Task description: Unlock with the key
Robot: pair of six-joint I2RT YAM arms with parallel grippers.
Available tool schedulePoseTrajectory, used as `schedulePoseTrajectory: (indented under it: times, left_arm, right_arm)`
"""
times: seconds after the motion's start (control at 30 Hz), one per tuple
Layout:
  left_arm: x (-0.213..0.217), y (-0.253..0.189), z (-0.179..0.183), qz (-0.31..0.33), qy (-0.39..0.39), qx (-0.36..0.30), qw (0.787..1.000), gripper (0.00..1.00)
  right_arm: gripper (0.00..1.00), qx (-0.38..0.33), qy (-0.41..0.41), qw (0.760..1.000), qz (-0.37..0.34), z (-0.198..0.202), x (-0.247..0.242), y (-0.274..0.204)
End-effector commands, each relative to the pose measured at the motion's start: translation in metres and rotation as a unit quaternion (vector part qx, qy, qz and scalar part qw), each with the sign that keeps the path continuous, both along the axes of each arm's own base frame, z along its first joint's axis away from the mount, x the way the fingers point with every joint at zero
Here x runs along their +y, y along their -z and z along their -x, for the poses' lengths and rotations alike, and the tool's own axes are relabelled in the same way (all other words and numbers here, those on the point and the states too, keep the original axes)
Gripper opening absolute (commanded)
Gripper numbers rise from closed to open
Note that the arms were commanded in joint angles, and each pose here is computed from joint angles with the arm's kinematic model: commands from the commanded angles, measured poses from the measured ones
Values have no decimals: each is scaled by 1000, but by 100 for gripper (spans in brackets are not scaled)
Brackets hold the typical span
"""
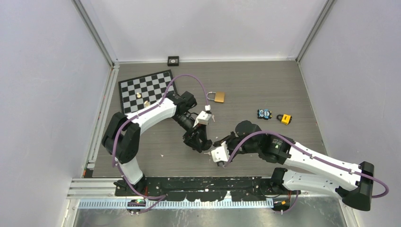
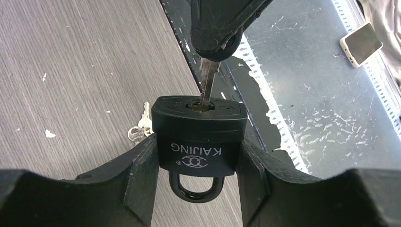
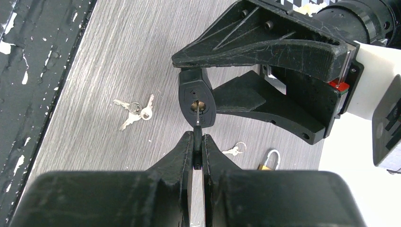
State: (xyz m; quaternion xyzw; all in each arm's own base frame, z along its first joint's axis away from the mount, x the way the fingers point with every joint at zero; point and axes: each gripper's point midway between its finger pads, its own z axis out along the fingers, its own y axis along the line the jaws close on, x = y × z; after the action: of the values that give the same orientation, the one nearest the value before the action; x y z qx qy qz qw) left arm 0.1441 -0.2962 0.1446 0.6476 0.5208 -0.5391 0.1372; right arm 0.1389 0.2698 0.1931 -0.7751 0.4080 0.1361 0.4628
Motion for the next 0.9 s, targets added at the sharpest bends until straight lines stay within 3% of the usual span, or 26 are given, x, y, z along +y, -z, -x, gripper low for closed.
schedulePoseTrajectory:
  times: [0.0,0.87]
  left_arm:
    - [-10,-49,18,95,12,30,995,0]
    - [-10,-47,18,92,16,30,995,0]
  right_arm:
    - [0,-23,3,1000,3,-6,-1,0]
    - [1,-34,-14,999,36,-4,-8,6]
